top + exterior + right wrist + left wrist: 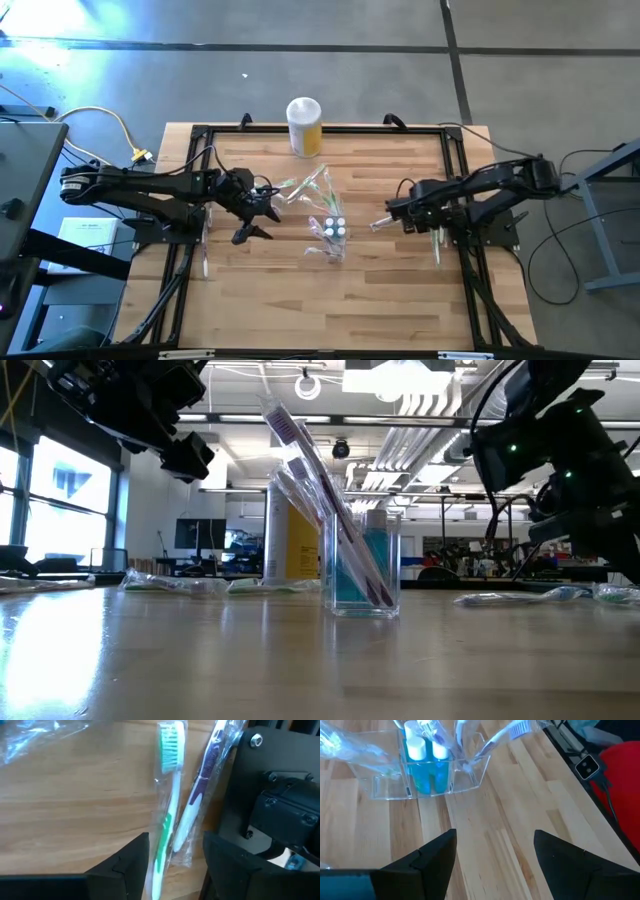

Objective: Pick & Place toothbrushing station
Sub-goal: Put the green toothbrush into the transparent organizer

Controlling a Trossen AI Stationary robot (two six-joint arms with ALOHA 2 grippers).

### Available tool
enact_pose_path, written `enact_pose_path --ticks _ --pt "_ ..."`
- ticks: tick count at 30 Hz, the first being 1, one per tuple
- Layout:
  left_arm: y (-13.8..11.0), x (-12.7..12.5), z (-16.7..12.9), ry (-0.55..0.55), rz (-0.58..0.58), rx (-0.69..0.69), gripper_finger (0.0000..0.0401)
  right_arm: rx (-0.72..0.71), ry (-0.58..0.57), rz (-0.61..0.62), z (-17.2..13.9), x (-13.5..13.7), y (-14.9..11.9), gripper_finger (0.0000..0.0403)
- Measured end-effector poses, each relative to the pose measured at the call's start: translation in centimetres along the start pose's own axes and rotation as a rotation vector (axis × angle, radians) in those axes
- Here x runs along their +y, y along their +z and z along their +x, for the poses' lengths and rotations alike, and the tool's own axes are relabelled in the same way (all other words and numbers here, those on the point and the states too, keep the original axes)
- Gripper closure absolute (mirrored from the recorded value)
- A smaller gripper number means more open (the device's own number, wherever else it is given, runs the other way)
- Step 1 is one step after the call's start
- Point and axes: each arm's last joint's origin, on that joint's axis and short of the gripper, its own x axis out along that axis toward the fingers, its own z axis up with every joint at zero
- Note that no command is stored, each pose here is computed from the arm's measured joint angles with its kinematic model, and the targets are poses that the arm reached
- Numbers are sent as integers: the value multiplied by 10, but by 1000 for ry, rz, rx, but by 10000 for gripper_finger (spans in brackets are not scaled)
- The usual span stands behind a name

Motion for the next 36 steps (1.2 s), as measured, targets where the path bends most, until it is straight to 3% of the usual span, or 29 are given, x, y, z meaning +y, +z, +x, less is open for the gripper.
enact_pose_path --ticks 6,19,28,36 --pt "0 0 0 -9 0 0 142 6 125 -46 10 22 9 228" --pt "0 -1 0 -19 -1 -1 142 31 113 -54 5 28 13 228" --pt "0 -1 0 -18 -2 0 142 37 -67 -18 2 10 13 228" --pt "-2 -1 0 -20 -9 14 142 41 39 -16 21 13 26 228"
